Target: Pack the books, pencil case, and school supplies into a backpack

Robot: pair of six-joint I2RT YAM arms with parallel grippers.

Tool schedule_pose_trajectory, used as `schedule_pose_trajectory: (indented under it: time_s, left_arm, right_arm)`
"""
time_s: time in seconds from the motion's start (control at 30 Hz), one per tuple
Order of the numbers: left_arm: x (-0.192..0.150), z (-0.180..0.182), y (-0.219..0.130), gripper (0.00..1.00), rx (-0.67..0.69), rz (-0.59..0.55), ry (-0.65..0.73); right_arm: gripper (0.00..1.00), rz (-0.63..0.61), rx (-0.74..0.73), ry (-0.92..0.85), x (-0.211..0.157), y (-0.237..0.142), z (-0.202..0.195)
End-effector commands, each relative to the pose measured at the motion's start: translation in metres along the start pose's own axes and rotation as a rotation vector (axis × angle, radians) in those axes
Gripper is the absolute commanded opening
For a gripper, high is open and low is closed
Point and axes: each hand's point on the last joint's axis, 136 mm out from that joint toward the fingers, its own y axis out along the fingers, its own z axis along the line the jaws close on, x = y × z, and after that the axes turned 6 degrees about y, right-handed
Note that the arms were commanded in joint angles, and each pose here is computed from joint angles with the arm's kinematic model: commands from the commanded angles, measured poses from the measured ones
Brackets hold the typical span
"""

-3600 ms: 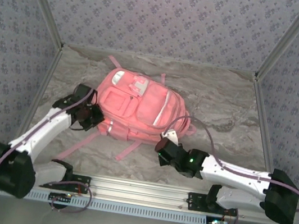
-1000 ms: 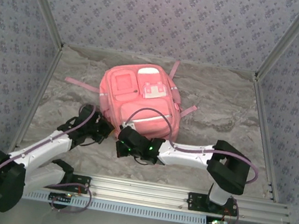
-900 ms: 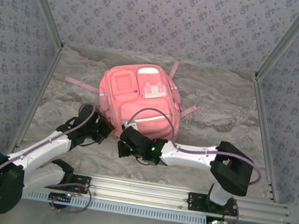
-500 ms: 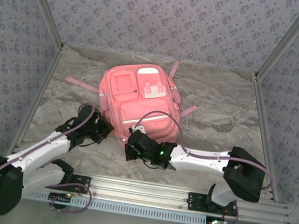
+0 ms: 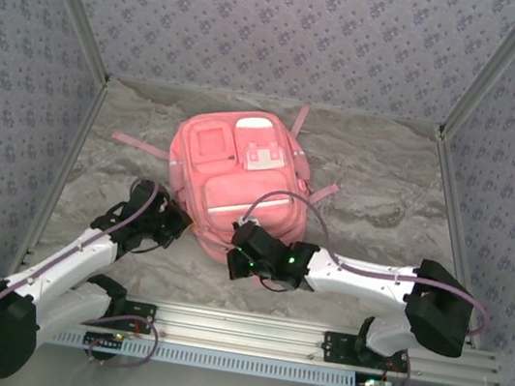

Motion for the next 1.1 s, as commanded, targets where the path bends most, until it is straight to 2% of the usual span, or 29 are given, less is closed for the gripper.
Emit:
schedule_pose_trajectory:
  time_s: [0.0,0.37,0.47,0.6,0.73,0.77,0.9,0.93,1.07]
  left_arm:
    - [0.013,0.008,-0.010,0.00,0.059,-0.058,0.005]
    - [0.020,0.012,-0.014,0.00,0.080,-0.069,0.012]
    - [0.023,0.011,-0.017,0.00,0.086,-0.073,0.026]
    - [0.034,-0.005,-0.024,0.00,0.114,-0.069,0.127]
    - [0.055,-0.023,-0.037,0.00,0.212,-0.036,0.220]
    - [0.062,-0.025,-0.043,0.02,0.226,-0.038,0.219]
    - [0.077,-0.030,-0.081,0.39,0.238,-0.105,0.207]
    - [0.077,-0.029,-0.091,0.42,0.242,-0.125,0.202]
    - [0.058,-0.015,-0.112,0.42,0.238,-0.130,0.168]
  right_arm:
    - [0.00,0.066,-0.081,-0.001,-0.015,-0.008,-0.031]
    - [0.00,0.042,-0.169,-0.040,-0.012,-0.038,-0.066]
    - [0.00,0.036,-0.143,-0.048,-0.010,-0.043,-0.066]
    - [0.00,0.016,-0.062,-0.105,-0.001,-0.044,-0.044]
    - [0.00,-0.009,0.127,-0.012,0.016,-0.035,0.007]
    - [0.00,-0.014,0.175,0.008,0.022,-0.033,0.023]
    - [0.00,-0.005,0.275,0.040,0.038,-0.018,0.071]
    - [0.00,0.003,0.285,0.039,0.040,-0.013,0.079]
    - [0.00,-0.002,0.346,0.070,0.056,0.004,0.107]
